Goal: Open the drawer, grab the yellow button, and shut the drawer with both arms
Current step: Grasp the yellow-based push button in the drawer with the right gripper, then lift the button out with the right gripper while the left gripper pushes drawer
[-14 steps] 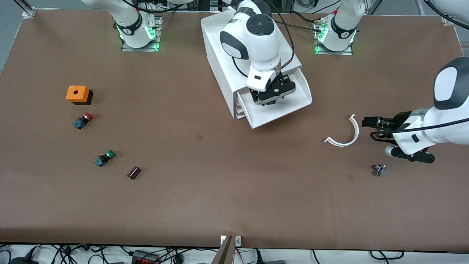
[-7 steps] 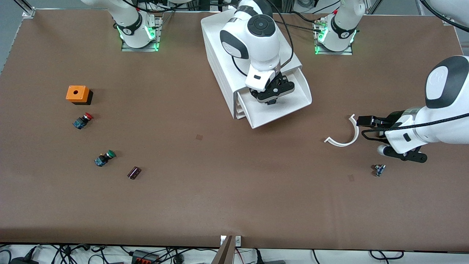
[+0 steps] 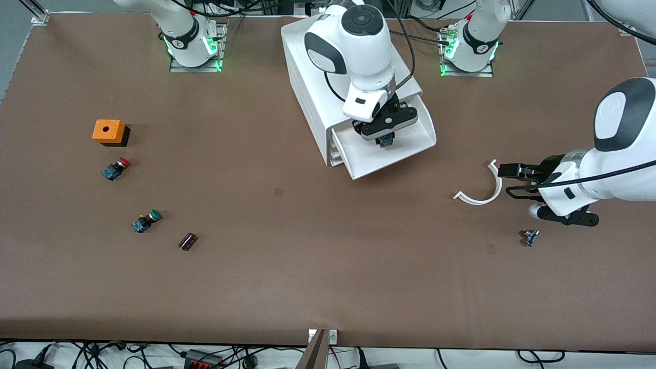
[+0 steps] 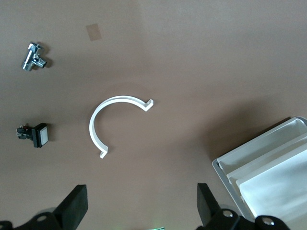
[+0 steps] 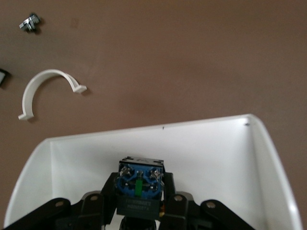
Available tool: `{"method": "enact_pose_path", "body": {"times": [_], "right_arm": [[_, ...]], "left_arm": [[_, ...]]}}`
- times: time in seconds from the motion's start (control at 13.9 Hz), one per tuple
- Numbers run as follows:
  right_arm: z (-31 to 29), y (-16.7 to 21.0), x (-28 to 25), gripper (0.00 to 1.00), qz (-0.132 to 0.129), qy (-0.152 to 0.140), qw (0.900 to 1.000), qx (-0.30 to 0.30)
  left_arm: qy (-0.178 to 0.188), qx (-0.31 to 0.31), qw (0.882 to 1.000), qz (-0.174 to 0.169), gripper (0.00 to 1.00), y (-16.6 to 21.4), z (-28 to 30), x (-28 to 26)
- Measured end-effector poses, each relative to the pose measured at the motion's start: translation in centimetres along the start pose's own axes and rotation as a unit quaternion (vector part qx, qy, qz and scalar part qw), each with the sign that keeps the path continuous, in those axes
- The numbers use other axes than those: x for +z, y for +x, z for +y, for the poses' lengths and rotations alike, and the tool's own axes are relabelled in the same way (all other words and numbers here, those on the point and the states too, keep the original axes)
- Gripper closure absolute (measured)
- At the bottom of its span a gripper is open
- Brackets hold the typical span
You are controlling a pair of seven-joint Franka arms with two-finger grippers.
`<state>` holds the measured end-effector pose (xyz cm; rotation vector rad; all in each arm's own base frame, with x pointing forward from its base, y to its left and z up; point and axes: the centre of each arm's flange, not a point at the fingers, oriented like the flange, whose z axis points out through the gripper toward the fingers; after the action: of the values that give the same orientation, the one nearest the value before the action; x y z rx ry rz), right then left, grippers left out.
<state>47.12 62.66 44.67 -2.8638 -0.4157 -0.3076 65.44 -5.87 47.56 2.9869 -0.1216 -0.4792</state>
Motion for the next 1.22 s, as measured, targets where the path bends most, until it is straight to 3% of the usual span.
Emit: {"method": "enact_pose_path", "body": {"times": [0.22, 0.5, 0.79, 1.08, 1.22], "right_arm": [[5.0, 4.0, -2.2, 0.59, 0.011, -0.008, 0.999, 0.039], [16.4, 8.6, -5.0, 0.59, -0.024, -0.052, 0.996, 0.070], [29.5, 11.2, -6.0, 0.59, -0.088, -0.045, 0.989, 0.108], [41.1, 9.7, -2.1, 0.59, -0.153, -0.055, 0.982, 0.094], [45.0, 8.4, 0.4, 0.59, -0.174, -0.053, 0.980, 0.079]], "left_arm": [[0.003, -0.045, 0.999, -0.001, 0.00, 0.1, 1.6, 0.4], [0.004, -0.119, 0.993, 0.015, 0.00, 1.5, 4.9, 3.4], [-0.012, -0.168, 0.985, 0.038, 0.00, 2.0, 11.1, 8.3], [-0.024, -0.205, 0.977, 0.058, 0.00, 0.4, 16.1, 13.4], [-0.029, -0.224, 0.972, 0.063, 0.00, -0.6, 18.3, 14.6]]}}
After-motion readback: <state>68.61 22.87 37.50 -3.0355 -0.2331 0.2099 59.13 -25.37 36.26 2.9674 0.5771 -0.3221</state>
